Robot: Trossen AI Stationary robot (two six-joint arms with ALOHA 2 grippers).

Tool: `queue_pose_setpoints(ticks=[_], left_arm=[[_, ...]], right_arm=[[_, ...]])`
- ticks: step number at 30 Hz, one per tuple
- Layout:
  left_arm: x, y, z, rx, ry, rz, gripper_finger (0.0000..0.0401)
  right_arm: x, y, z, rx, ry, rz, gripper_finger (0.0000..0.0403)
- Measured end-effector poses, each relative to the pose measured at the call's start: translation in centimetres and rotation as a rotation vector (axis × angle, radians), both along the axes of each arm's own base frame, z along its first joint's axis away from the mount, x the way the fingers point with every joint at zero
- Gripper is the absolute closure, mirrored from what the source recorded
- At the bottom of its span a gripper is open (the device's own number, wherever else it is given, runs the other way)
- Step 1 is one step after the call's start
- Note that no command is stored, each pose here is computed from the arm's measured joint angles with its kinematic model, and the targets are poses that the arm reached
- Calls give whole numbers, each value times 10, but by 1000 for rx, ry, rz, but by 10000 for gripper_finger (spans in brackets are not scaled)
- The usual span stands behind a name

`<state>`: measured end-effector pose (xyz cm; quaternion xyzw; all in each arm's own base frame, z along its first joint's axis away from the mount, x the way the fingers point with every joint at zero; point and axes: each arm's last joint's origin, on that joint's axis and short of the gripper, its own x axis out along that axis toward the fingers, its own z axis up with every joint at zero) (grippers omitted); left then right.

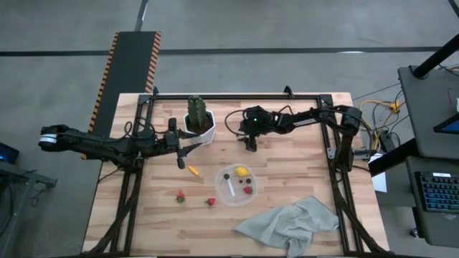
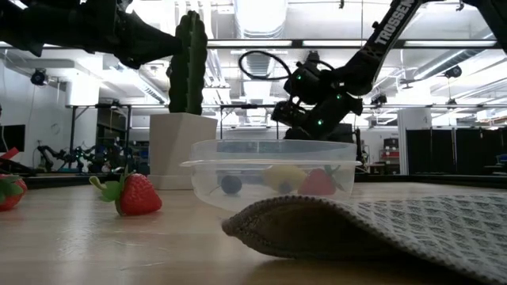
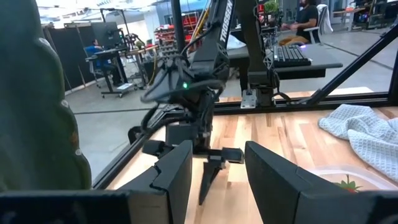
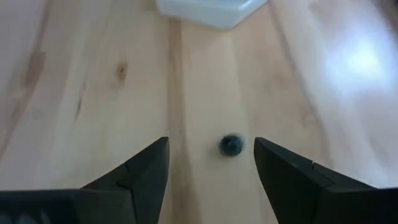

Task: Pick and placing Produce into tupperware
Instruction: Put the blueberry into the transparent container

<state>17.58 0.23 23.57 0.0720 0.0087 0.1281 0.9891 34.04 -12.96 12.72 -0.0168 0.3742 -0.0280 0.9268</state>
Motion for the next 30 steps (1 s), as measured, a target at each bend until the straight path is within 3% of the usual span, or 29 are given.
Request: queue_pose_setpoints(ticks=[16,30], left_arm=[[0,0,0,47,11,0,266],[0,0,0,44,11,0,266]], right_arm=[[25,-11,-20,14,61,-14,177],[17,-21,-15,10,90,-40,177]])
